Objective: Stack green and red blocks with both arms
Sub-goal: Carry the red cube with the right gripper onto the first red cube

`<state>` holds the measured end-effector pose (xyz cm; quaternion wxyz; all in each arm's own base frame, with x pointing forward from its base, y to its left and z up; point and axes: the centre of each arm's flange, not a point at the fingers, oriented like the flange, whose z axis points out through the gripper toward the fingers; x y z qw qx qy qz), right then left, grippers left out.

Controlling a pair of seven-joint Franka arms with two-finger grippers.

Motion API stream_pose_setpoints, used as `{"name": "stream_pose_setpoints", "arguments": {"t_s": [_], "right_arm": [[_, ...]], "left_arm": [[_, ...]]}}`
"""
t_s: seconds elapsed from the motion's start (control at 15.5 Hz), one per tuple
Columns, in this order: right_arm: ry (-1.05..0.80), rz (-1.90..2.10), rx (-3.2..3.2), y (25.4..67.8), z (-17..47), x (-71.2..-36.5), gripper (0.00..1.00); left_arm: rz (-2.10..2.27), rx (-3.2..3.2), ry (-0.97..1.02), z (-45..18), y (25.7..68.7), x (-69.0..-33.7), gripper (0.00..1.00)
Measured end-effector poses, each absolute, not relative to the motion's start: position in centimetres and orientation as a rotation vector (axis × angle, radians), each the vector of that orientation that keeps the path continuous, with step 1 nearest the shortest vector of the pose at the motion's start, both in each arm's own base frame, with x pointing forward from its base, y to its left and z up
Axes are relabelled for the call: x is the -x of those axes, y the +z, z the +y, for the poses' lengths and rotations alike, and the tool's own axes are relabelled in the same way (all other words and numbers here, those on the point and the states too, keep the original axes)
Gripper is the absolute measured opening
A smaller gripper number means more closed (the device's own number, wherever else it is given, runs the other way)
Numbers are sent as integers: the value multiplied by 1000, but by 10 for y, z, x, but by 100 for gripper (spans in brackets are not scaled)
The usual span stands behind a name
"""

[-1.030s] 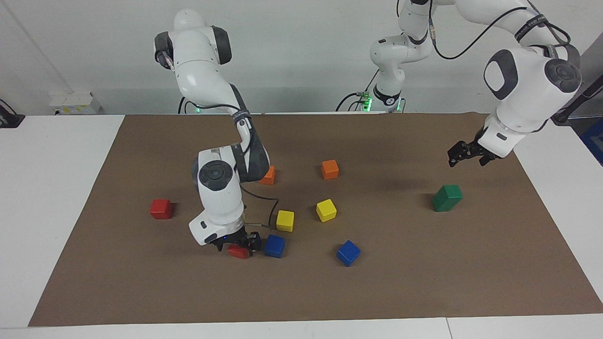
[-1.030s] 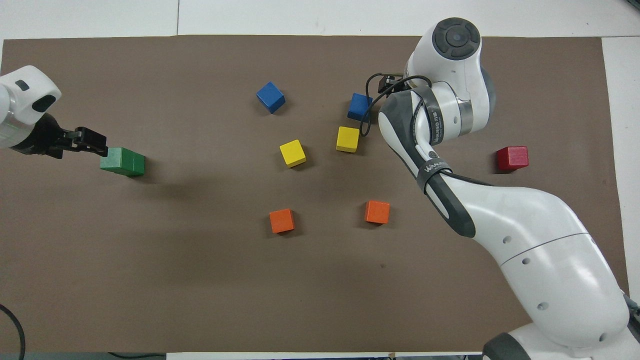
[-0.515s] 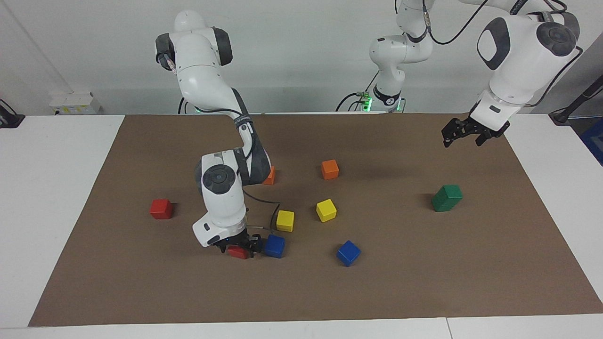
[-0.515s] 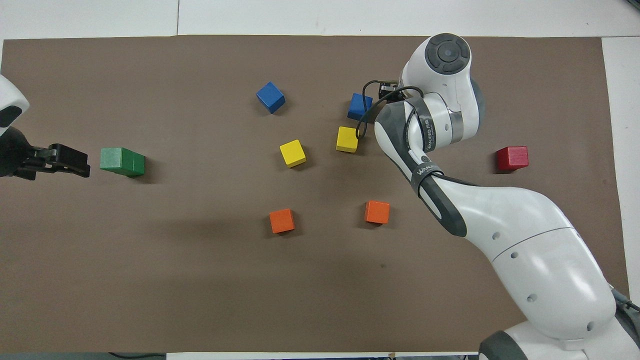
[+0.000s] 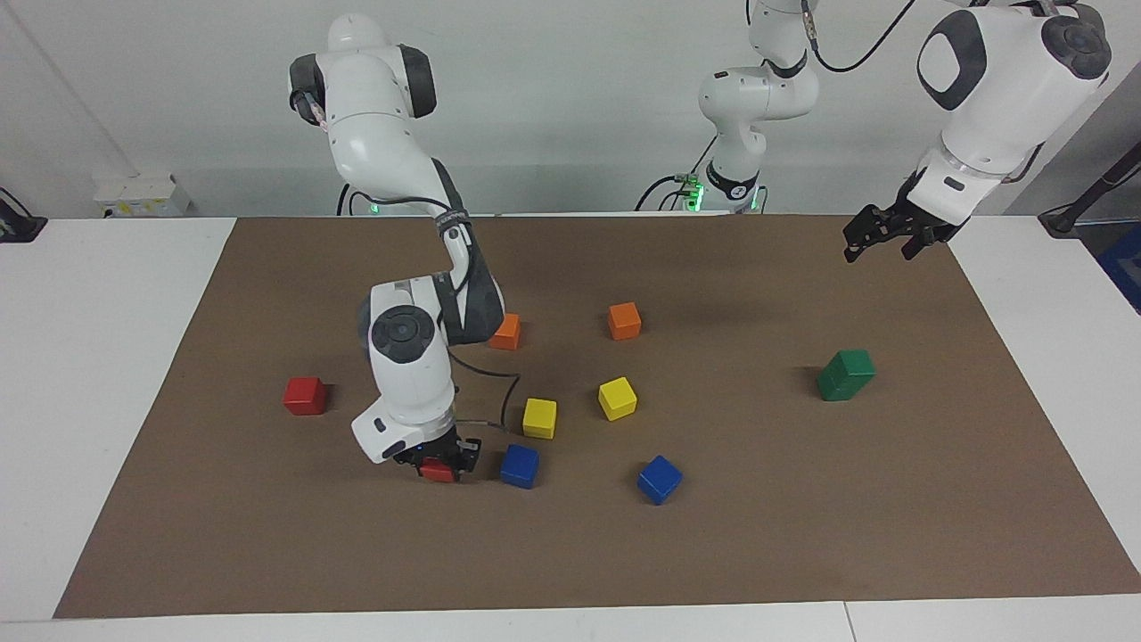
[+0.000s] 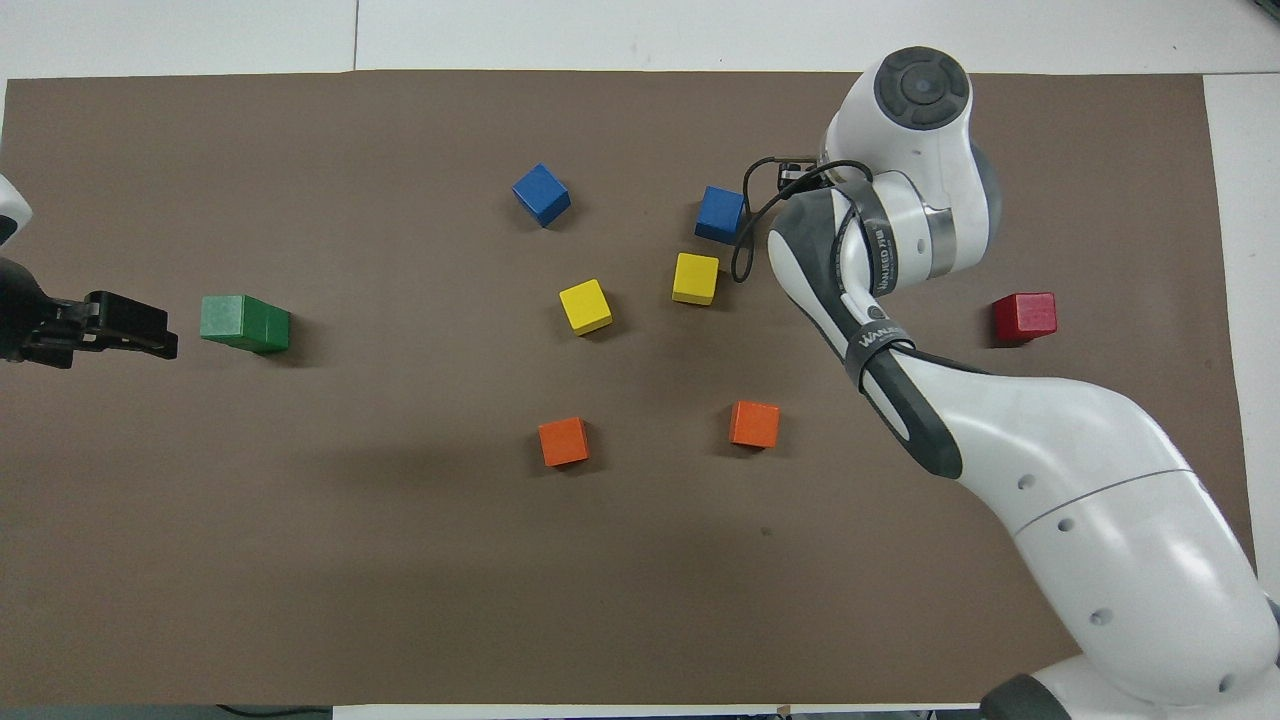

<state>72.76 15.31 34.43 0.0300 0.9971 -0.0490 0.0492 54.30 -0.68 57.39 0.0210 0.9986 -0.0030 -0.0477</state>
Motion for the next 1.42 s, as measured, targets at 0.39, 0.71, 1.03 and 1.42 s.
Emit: {"name": "stream_pose_setpoints", "arguments": {"t_s": [0.39, 0.71, 1.03, 1.42], "right_arm": [[130, 64, -3088, 392, -24, -648, 55], [162, 39, -3094, 367, -54, -604, 55], [221, 28, -3081, 354, -81, -597, 55], [224, 22, -3085, 350, -72, -596, 55]], "left_arm": [[-11, -3094, -152, -8, 573, -543, 100], [-11, -3094, -149, -8, 574, -543, 100], [-11, -3095, -132, -8, 580, -540, 100], [-11, -3095, -127, -7, 581, -539, 100]]}}
